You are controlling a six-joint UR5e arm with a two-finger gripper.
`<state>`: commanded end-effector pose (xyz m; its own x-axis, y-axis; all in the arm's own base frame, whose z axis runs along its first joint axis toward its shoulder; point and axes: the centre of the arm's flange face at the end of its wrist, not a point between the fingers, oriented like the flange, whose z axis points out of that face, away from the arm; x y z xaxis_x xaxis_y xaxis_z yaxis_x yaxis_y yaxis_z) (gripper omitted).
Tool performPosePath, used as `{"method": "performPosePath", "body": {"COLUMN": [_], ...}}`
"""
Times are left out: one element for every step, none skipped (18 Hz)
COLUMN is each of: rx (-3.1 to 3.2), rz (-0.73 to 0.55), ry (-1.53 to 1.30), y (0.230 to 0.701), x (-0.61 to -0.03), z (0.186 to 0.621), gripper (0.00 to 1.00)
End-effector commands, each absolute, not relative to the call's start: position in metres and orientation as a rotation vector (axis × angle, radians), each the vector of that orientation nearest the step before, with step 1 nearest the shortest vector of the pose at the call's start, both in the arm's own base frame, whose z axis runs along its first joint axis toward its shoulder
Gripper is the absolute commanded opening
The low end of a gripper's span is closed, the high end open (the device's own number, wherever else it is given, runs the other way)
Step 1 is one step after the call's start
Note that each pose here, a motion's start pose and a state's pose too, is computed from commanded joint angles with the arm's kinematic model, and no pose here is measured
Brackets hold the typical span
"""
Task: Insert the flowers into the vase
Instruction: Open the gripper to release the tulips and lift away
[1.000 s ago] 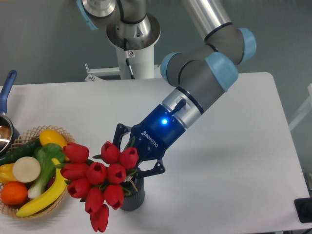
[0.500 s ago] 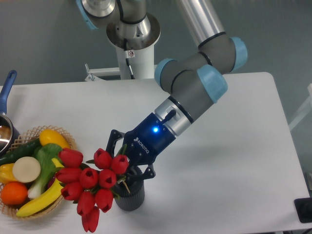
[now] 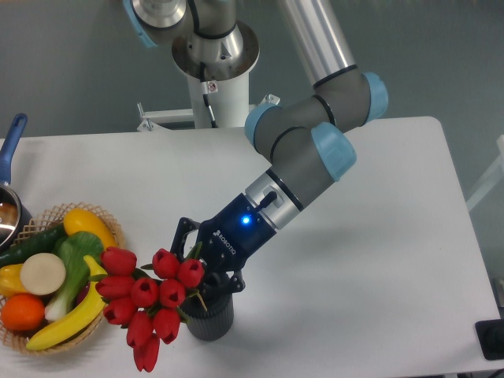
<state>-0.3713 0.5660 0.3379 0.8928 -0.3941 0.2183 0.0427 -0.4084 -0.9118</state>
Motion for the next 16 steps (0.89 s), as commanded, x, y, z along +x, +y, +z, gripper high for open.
{"method": "performPosePath", "body": {"rx": [-1.958, -1.971, -1.983, -1.989, -1.989, -1.99, -1.991, -1.993, -1.994, -1.998, -1.999, -2.002, -2.004, -2.006, -2.007, -2.009], "rz": [-0.485, -0.483, -0.48, -0.477, -0.474, -0.474, -0.473, -0.475, -0.479, -0.481, -0.484, -0.489, -0.494, -0.495, -0.496, -0.5], "ry": [0.251, 0.245, 0.239, 0.232, 0.227, 0.223, 0.217, 0.208, 0.197, 0.18, 0.176, 0.168, 0.157, 0.148, 0.142, 0.135], "y": [0.565, 0.565, 0.565, 0.563, 0.561, 0.56, 0.558, 0.555, 0.551, 0.545, 0.544, 0.541, 0.538, 0.535, 0.533, 0.531], "x": [-0.371, -0.372, -0.374, -0.377, -0.379, -0.381, -0.383, -0.385, -0.387, -0.391, -0.39, -0.39, -0.39, -0.392, -0.392, -0.392], "z": [0.333, 0.328, 0.324, 0.321, 0.321, 0.32, 0.318, 0.316, 0.313, 0.309, 0.308, 0.305, 0.302, 0.3, 0.299, 0.298], "gripper": [0.16, 0.16, 0.19, 0.21, 0.25, 0.28, 0.33, 0.4, 0.47, 0.56, 0.6, 0.66, 0.78, 0.84, 0.89, 0.95]}}
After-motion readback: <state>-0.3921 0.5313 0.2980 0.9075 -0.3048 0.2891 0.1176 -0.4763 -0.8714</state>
